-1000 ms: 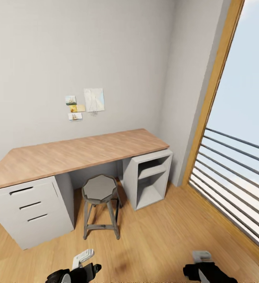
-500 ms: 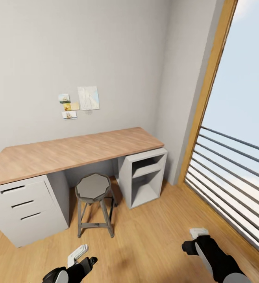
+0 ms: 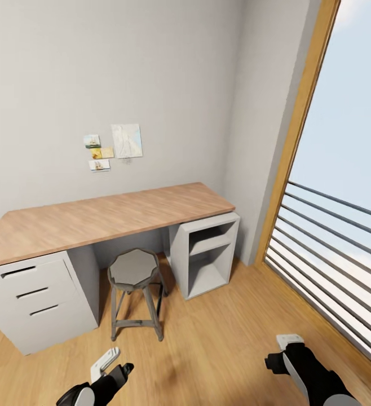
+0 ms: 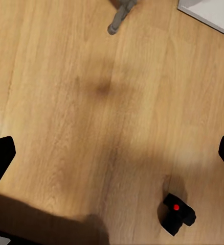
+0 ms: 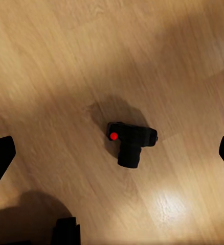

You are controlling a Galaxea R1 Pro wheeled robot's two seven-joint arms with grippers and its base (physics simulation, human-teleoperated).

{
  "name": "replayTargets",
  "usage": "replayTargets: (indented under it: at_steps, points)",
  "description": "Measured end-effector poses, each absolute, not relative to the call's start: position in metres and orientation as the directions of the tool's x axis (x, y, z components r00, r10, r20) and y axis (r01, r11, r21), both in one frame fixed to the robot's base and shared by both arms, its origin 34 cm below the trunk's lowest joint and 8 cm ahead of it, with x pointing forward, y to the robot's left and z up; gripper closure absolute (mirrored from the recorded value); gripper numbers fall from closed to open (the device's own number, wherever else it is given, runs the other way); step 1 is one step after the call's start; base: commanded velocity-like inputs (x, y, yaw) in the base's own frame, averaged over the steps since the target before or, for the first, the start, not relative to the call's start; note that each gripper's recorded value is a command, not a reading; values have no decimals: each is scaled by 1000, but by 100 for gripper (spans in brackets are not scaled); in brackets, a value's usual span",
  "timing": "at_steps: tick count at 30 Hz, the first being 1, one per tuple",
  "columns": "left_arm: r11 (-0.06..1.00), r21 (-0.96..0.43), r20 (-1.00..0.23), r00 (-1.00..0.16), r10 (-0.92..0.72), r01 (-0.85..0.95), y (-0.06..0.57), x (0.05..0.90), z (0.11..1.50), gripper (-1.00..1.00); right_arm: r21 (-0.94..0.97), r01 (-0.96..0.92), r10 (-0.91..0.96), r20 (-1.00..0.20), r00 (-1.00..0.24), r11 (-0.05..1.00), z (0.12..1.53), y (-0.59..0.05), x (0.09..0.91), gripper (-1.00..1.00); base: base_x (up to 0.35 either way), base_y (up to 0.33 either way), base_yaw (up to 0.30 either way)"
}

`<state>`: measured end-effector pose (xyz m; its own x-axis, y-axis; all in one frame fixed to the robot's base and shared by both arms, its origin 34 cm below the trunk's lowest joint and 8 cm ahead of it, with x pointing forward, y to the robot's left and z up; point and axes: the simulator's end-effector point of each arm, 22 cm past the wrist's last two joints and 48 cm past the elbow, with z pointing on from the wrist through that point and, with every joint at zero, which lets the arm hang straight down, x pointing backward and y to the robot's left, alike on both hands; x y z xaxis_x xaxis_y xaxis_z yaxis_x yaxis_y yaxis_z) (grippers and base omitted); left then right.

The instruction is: Attach the digital camera to the camera tripod in the bedroom.

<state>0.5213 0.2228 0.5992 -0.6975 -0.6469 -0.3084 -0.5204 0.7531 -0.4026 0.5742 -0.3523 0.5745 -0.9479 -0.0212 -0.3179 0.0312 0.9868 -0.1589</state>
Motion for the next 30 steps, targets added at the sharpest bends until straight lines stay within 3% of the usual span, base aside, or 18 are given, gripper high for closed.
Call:
replayTargets:
  at_steps: [30]
  points:
    - [754, -399, -328, -687, -649, -522, 225, 520, 598, -100, -137, 13, -33, -329, -944, 990, 574, -335, 575, -100, 0, 0, 0]
